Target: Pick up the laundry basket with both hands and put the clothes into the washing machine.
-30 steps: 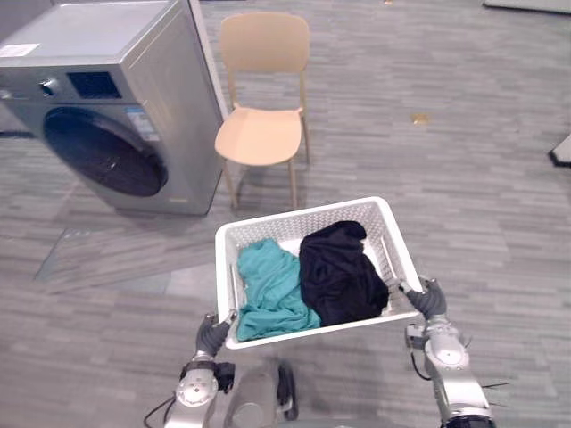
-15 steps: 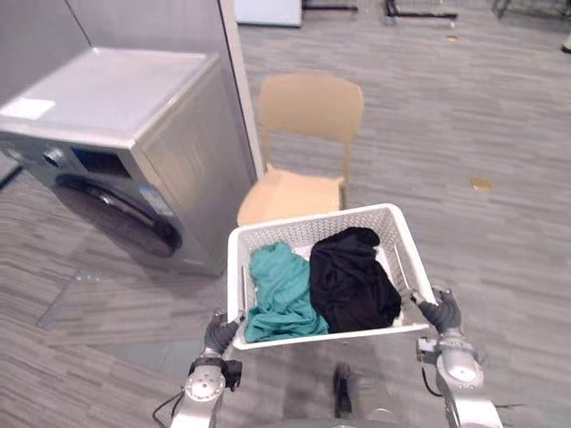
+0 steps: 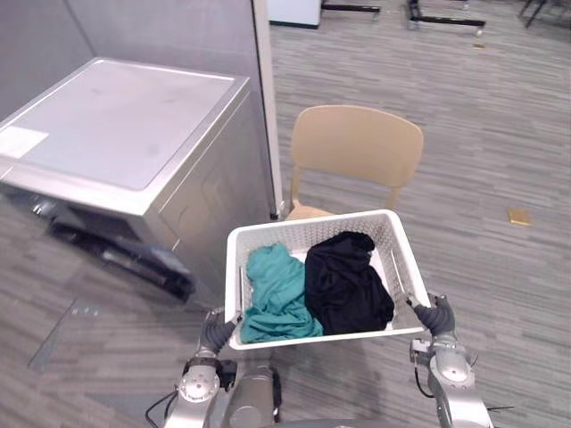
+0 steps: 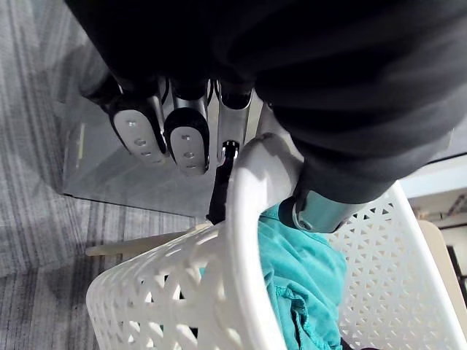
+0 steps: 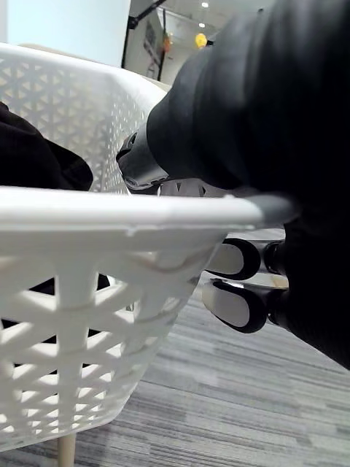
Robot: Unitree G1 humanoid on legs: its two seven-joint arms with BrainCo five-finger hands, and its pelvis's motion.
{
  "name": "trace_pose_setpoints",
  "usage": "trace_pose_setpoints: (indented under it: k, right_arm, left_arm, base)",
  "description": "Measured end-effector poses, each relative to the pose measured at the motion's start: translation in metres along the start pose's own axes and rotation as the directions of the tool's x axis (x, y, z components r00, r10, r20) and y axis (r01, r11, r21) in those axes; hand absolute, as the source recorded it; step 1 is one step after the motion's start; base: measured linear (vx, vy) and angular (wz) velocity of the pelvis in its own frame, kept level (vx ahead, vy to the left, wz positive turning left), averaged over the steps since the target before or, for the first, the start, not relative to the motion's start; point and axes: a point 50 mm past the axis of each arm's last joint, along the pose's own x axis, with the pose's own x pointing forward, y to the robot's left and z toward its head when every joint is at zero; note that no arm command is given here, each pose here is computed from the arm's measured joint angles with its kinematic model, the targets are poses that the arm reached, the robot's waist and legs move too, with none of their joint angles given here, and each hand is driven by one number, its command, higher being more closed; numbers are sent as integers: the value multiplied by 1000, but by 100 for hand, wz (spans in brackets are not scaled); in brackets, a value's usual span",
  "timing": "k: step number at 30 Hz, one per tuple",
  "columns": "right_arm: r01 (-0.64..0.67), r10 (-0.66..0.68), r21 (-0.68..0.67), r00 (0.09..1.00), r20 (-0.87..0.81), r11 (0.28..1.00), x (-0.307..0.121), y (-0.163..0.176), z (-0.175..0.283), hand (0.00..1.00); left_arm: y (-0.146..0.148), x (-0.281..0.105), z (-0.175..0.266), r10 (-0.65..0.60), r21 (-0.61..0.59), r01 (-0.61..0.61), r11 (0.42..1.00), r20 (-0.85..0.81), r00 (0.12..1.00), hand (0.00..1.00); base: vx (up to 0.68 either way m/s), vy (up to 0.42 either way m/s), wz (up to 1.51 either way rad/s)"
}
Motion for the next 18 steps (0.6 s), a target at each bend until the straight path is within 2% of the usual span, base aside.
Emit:
trace_pose_setpoints:
  k: [4, 9, 13, 18]
  right_arm:
    - [-25, 25, -22, 1000, 0, 999, -1, 5, -1, 100]
    - [-4, 2, -74, 1000, -28, 997, 5, -5, -7, 100]
    - [33, -32, -52, 999, 30, 998, 16, -1, 11, 100]
    - [65, -74, 49, 976, 205, 997, 33, 10, 69, 100]
  left_arm:
    - [4, 1, -8, 1, 28, 0, 1000, -30, 1000, 100]
    - [-10, 12, -6, -21, 13, 22, 1000, -44, 999, 100]
    - [-9, 32, 22, 16, 17, -16, 1000, 39, 999, 100]
    - [10, 60, 91, 162, -54, -153, 987, 230, 960, 100]
  base:
    - [226, -51, -17]
    - [161, -56, 3]
    - [-7, -19, 10]
    - [-158, 53, 7]
